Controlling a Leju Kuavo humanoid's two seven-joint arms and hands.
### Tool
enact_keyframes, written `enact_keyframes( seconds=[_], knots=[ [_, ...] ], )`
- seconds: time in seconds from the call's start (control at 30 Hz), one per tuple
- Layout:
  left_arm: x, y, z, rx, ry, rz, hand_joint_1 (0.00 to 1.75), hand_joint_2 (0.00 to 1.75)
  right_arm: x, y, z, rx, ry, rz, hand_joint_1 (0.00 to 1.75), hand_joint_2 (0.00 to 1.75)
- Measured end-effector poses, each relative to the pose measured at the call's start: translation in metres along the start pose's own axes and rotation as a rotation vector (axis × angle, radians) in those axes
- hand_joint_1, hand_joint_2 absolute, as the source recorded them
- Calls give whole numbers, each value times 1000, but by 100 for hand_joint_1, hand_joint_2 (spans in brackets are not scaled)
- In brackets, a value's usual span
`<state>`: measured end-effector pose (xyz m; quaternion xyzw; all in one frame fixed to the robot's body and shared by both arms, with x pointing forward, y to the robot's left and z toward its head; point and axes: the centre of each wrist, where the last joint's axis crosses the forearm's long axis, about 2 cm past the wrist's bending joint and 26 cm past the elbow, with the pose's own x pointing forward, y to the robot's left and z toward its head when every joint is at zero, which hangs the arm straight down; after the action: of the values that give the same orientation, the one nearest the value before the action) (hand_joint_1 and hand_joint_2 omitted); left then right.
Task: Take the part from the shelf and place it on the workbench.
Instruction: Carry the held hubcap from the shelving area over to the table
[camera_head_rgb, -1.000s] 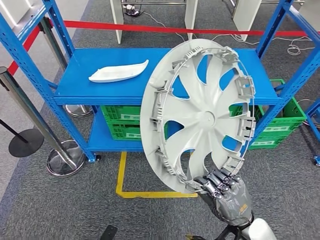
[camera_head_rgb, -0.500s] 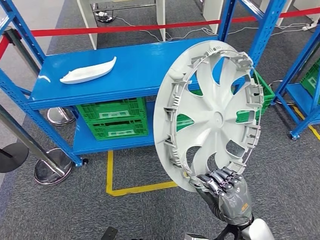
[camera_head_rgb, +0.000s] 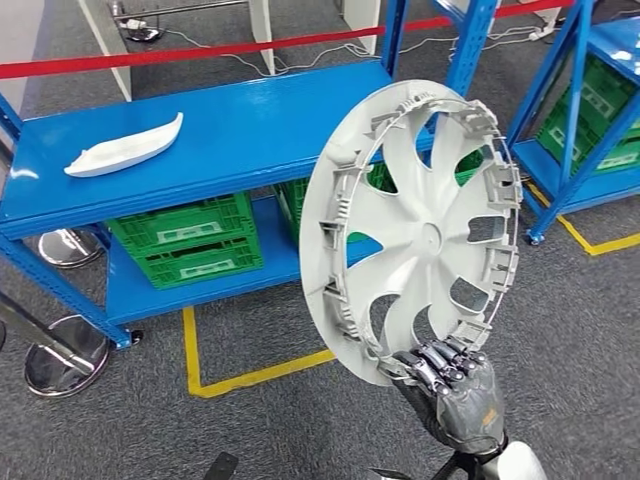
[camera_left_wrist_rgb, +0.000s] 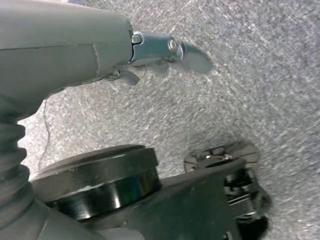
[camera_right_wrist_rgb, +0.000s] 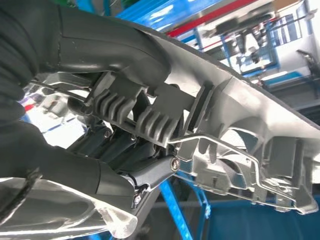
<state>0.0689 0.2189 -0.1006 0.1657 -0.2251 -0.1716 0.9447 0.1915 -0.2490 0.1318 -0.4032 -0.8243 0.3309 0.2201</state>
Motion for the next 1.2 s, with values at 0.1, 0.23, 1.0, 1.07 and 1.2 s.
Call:
enact_keyframes(
  seconds=[0.1, 0.23, 1.0, 1.07, 1.2],
  knots=[
    [-1, -1, 0, -2, 1, -2, 0, 175, 2, 0, 3, 12, -1, 5, 175, 175],
    [-1, 0, 0, 3, 4, 7, 0, 175, 6, -3, 6, 23, -8, 25, 175, 175],
    [-7, 4, 0, 28, 61, 47, 0, 175, 30, -20, 12, 81, 5, 255, 175, 175],
    [-9, 3, 0, 29, 69, 53, 0, 175, 32, -19, 12, 82, -6, 247, 175, 175],
    [-8, 3, 0, 26, 75, 57, 0, 175, 35, -14, 7, 77, -13, 224, 175, 175]
  ],
)
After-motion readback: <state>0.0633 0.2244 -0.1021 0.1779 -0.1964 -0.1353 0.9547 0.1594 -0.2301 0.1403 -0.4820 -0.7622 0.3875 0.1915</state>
